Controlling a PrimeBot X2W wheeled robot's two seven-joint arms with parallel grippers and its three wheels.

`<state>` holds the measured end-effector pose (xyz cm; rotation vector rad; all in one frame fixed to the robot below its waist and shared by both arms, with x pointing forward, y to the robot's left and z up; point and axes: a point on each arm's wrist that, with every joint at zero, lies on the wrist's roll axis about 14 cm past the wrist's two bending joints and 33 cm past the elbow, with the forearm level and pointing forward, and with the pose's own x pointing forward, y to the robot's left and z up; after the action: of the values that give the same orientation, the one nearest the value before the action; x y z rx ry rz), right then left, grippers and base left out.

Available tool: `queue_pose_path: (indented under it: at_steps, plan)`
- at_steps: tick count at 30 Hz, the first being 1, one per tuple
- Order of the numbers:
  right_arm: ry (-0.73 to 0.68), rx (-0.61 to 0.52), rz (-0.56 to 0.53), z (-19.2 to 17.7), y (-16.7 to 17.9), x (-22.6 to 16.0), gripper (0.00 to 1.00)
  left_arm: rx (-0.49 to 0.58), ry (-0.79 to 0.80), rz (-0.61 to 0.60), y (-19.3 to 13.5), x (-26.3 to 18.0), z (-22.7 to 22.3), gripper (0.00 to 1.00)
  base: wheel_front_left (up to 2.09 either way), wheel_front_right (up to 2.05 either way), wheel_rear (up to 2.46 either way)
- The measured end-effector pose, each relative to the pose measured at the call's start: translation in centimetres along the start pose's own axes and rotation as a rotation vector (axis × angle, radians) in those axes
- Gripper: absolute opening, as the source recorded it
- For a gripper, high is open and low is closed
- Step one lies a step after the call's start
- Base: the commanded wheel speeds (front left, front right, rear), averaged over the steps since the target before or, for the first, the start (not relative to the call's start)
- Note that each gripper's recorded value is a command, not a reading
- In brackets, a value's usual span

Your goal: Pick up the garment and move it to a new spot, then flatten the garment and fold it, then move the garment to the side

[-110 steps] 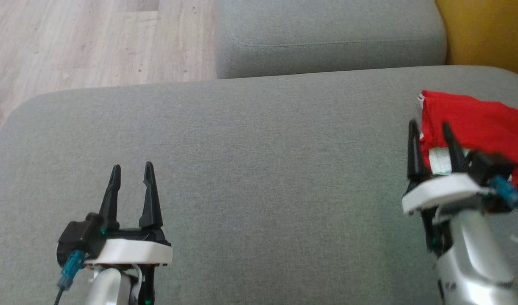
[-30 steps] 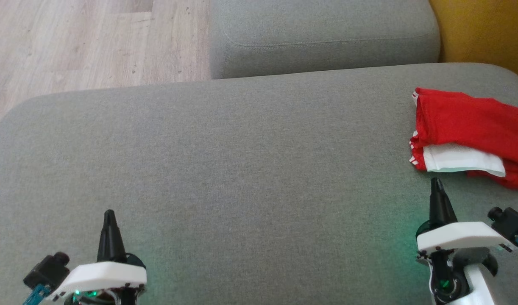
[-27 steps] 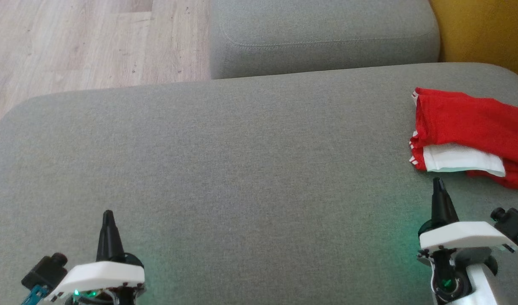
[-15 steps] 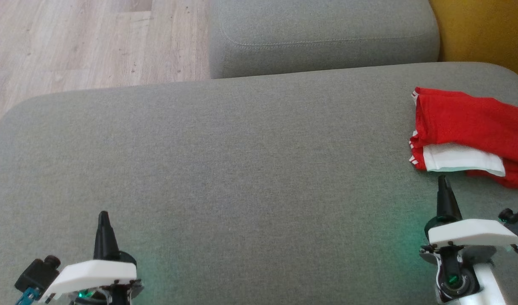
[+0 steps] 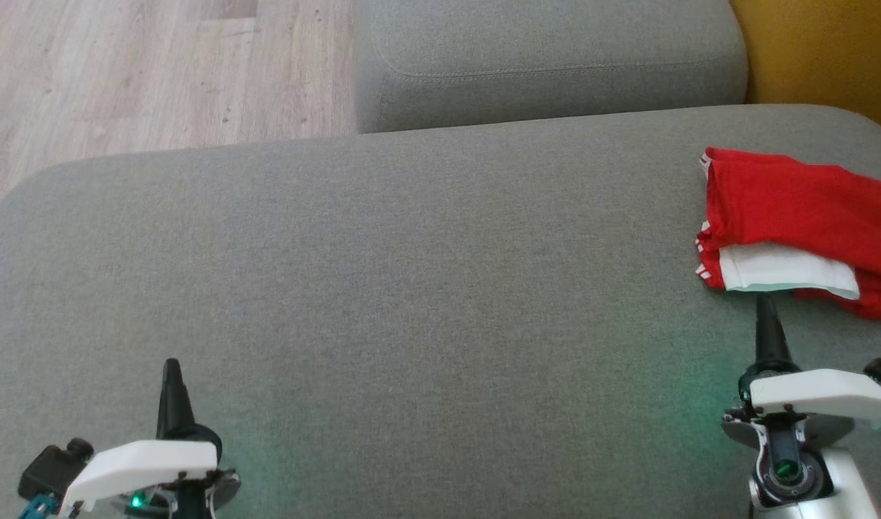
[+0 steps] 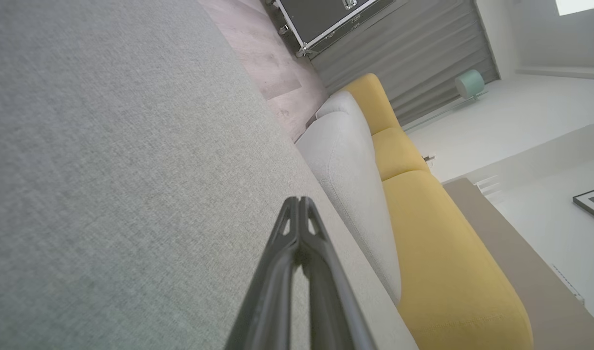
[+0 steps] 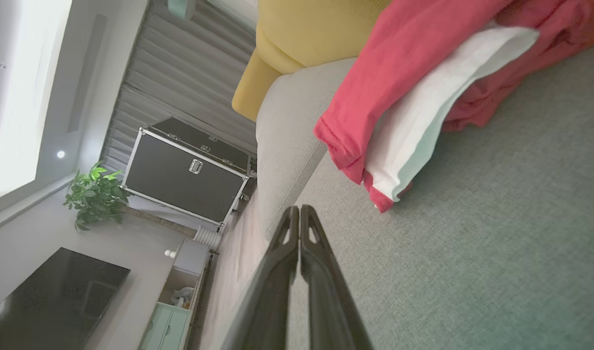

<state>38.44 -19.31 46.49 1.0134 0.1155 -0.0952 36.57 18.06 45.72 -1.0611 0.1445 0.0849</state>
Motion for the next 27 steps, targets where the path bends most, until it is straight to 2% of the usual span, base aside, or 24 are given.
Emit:
queue_pose_path:
  at_steps: [27]
  plan:
    - [-0.012,0.295,0.020,1.1,0.3,-0.3,0.00,-0.267,0.006,-0.020,-0.6,0.4,0.7,0.00,0.00,0.00,0.00]
